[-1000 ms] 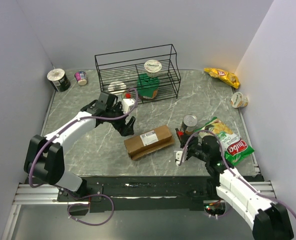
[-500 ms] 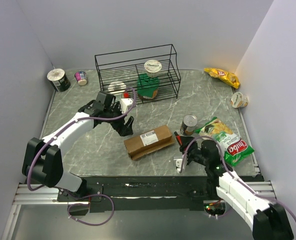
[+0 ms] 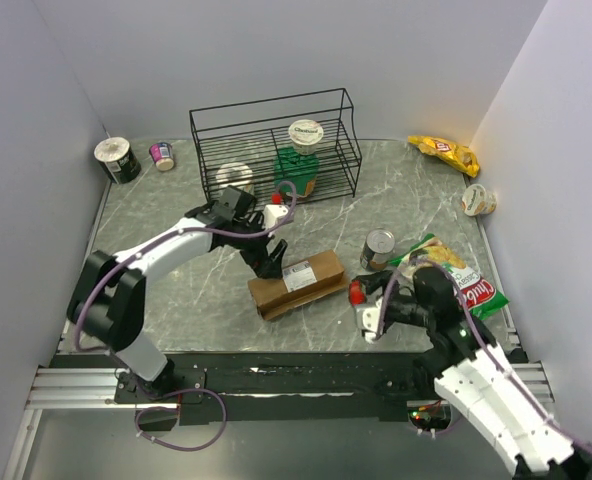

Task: Unpack the express box

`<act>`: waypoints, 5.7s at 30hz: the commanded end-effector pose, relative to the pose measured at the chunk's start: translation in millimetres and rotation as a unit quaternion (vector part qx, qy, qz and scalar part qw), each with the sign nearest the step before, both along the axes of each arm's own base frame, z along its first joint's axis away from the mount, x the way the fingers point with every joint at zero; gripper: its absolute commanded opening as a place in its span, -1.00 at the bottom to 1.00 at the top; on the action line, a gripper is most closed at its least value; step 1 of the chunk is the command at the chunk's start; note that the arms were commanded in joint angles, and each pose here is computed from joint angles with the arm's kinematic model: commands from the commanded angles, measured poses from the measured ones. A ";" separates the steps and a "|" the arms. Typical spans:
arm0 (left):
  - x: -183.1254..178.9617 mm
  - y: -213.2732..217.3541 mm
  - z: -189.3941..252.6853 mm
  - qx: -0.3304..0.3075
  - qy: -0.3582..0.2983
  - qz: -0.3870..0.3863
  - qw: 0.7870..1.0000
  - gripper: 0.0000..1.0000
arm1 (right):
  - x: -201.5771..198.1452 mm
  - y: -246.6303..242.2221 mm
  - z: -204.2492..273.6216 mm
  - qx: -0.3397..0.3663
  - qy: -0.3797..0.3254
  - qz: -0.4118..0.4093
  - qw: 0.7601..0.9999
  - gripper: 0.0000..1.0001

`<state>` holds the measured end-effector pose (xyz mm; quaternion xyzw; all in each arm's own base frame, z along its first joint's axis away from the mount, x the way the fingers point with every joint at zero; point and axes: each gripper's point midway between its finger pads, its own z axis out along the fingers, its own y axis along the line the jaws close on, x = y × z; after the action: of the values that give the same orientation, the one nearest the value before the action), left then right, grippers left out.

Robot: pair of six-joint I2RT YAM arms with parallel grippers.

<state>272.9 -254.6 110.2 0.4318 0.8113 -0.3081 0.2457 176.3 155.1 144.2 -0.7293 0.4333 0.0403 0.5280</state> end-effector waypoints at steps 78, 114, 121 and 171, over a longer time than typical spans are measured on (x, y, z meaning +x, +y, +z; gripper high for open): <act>11.5 -22.9 -21.9 -0.037 0.162 -0.011 0.986 0.84 | 3.3 76.5 -102.2 -0.092 0.104 0.040 0.989 0.03; 10.4 18.2 90.0 -0.116 -0.099 0.024 0.988 0.93 | 26.7 116.3 47.5 -0.023 -0.105 0.124 0.986 -1.00; 6.3 16.3 64.6 -0.109 -0.062 0.028 0.992 0.93 | 24.6 113.7 25.1 -0.042 -0.102 0.126 0.986 -1.00; -25.1 32.3 -11.3 0.053 -0.149 -0.022 0.987 0.93 | 52.3 114.5 -11.9 0.053 0.208 -0.121 0.969 0.23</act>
<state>249.9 -213.7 93.7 0.4680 0.7939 -0.2121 0.3251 225.3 270.9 133.5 -0.6531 0.5861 0.1373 0.4595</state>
